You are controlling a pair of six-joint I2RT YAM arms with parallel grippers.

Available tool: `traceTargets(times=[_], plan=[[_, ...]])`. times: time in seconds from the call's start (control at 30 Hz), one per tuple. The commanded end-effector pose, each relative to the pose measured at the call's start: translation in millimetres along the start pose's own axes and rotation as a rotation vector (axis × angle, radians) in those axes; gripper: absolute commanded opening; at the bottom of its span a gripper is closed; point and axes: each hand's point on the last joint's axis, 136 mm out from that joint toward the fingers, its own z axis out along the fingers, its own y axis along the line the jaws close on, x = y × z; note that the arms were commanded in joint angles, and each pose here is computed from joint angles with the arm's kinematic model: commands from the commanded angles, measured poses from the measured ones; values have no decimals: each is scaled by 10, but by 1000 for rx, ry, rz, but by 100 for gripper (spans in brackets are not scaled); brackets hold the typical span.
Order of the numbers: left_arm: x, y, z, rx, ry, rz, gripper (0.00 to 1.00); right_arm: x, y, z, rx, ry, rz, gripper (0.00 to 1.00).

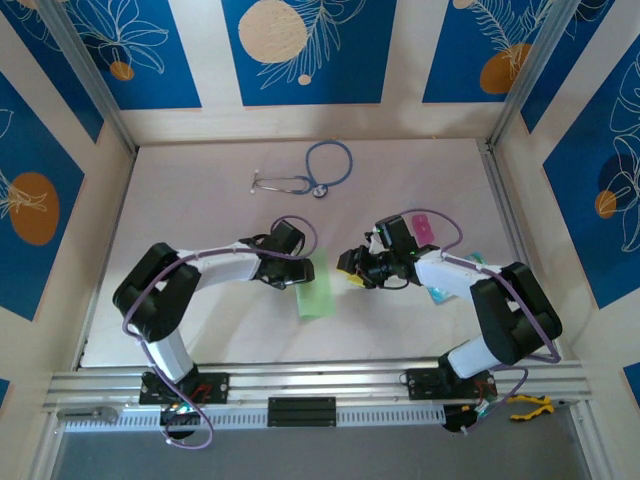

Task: Fold a paper plane with a square sheet of paper (pick it up from the middle)
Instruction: First fold the square sheet of paper in half at the center of the table, then hold the square sheet of paper at the center of the table.

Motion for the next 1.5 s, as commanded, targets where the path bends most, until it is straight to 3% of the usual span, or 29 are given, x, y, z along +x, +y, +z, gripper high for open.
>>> traceTargets(times=[0.0, 0.7, 0.77, 0.97, 1.47], plan=[[311, 554, 241, -197, 101, 3, 54, 24, 88, 9, -17, 27, -22, 49], [348, 586, 287, -212, 113, 22, 55, 49, 103, 39, -16, 45, -28, 49], [348, 591, 284, -213, 111, 20, 55, 54, 124, 51, -23, 50, -37, 46], [335, 569, 292, -203, 104, 4, 55, 58, 157, 165, -16, 81, -49, 23], [388, 632, 340, -220, 115, -36, 55, 52, 54, 269, 39, 73, -34, 21]])
